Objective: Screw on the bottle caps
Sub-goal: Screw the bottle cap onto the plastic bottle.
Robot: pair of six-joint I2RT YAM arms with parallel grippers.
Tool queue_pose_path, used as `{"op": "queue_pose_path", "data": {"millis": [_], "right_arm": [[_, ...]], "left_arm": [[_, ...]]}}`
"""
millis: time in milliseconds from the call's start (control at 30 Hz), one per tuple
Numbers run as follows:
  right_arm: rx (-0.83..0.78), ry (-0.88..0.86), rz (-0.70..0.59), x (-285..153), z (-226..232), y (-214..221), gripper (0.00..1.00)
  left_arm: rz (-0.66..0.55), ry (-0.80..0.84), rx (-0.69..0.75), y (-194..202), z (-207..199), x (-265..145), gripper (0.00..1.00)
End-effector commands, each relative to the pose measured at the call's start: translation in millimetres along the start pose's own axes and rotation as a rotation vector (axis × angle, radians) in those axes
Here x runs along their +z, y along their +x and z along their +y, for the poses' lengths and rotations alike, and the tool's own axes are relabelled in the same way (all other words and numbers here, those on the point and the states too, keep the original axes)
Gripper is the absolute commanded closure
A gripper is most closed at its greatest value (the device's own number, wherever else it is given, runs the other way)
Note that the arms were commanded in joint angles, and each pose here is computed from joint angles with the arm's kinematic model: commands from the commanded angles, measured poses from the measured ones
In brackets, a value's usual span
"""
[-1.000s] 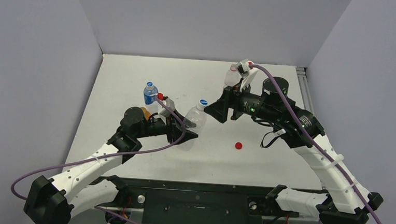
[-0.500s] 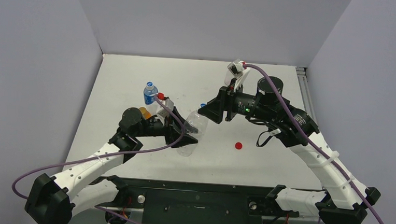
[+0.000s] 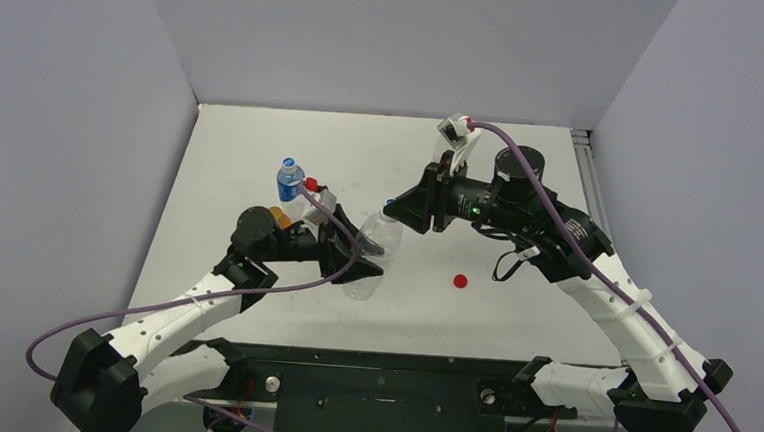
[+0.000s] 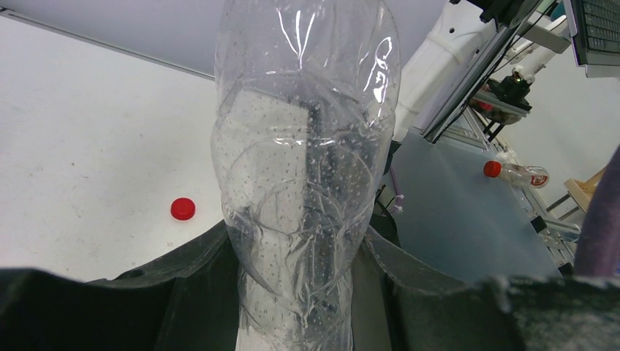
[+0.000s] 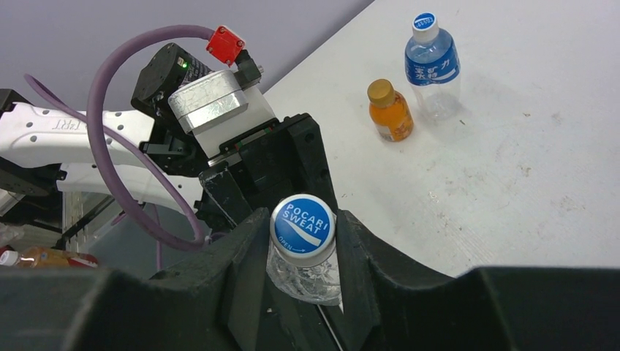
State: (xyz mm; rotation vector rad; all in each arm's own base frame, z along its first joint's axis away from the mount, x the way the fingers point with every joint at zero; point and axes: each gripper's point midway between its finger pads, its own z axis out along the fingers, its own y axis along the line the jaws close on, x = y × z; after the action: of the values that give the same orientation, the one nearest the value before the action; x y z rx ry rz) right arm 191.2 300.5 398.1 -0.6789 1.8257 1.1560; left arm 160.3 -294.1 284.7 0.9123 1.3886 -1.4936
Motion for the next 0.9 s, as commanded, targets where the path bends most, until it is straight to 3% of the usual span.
{"op": "queue_pose_path", "data": {"millis": [0, 133, 233, 500, 867], "right_arm": [[-0.032, -0.057, -0.04, -1.2, 17.1, -12.7, 0.68], [-0.018, -0.009, -0.032, -0.8, 9.1, -9.6, 0.9], [0.023, 0.072, -0.014, 2.1, -5.4, -3.8, 1.0], [0.195, 0.342, -0.011, 6.3, -53.8, 11.1, 1.0], [0.35, 0.537, -0.056, 14.4, -88.6, 22.8, 1.0]], "left_arm": [[-0.031, 0.014, 0.02, -11.6, -1.4, 2.0, 1.0], [-0.048, -0.03, 0.008, -15.0, 5.7, 2.5, 1.0], [-0.061, -0.123, -0.006, -18.3, 20.7, 1.7, 1.0], [-0.145, -0.548, 0.141, -53.1, 78.4, -19.3, 1.0], [-0.175, -0.962, 0.426, -74.6, 87.3, -28.4, 1.0]]}}
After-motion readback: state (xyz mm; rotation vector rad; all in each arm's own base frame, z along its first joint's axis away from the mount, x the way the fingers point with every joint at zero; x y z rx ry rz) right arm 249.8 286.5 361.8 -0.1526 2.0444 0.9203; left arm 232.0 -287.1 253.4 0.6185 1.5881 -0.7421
